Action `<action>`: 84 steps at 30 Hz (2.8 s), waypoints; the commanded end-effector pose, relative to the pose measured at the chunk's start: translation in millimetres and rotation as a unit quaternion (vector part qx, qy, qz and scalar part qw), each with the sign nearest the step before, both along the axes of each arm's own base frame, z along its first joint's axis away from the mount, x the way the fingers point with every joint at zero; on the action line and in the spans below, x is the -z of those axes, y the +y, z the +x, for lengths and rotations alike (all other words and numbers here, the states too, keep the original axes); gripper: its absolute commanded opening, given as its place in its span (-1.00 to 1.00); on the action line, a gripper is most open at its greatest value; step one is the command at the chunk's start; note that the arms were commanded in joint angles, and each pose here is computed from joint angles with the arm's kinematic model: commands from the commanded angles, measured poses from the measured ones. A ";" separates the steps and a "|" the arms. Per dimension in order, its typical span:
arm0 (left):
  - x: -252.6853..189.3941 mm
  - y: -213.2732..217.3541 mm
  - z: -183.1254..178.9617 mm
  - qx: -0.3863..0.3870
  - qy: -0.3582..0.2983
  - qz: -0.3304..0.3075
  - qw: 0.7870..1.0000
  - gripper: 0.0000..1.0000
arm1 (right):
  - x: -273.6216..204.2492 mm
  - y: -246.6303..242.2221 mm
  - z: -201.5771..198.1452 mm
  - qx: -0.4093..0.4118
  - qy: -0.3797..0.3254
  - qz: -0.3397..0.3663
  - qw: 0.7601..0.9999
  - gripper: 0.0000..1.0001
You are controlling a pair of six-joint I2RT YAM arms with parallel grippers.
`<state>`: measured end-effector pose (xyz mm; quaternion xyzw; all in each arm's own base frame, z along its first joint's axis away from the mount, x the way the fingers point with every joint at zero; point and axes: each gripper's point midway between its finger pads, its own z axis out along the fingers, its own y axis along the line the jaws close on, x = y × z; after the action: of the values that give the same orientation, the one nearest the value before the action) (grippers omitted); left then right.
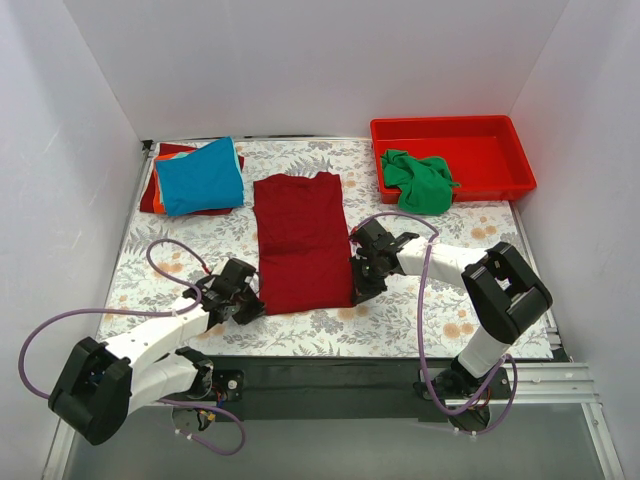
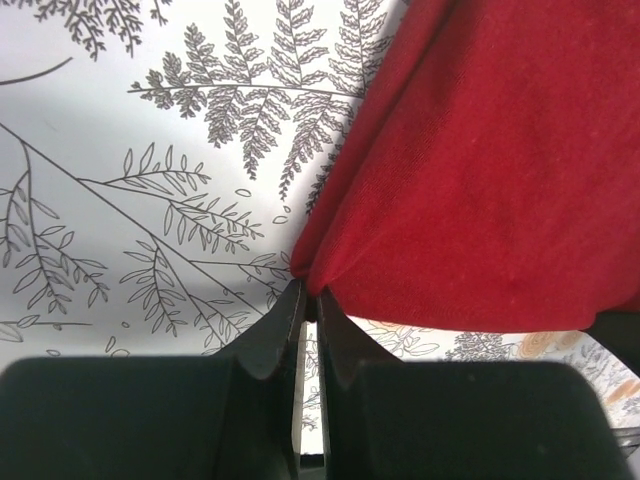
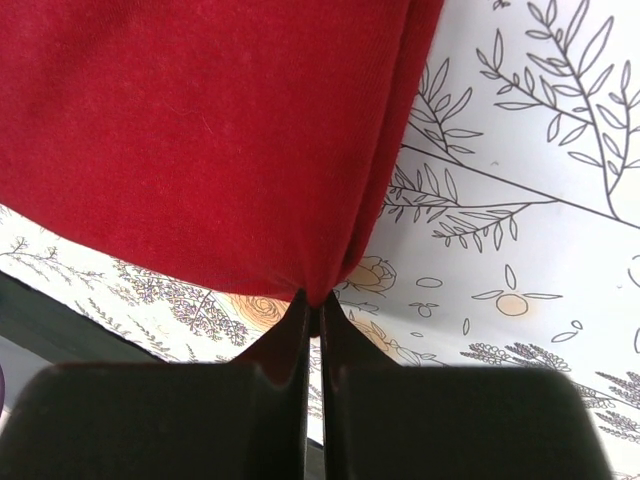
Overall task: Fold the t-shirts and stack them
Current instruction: Fold the tshirt
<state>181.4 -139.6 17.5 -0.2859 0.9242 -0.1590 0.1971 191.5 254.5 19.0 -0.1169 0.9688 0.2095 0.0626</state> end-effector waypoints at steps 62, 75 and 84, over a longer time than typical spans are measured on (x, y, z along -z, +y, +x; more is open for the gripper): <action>-183.2 -52.6 78.8 0.088 -0.113 -0.050 0.988 -1.00 | -194.9 -66.9 98.4 0.099 -0.229 -0.121 0.961 -0.97; -177.3 -40.6 127.7 0.082 -0.136 -0.054 0.986 -1.00 | -209.6 -41.9 166.8 0.096 -0.268 -0.113 0.952 -0.97; -151.4 -23.6 161.4 0.080 -0.127 -0.058 0.987 -1.00 | -191.3 -24.1 209.7 0.097 -0.264 -0.117 0.952 -0.97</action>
<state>325.7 -167.2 154.5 -0.2168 0.9096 -0.2455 0.2556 377.8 230.2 193.7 -0.0857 0.9535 0.0500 0.2845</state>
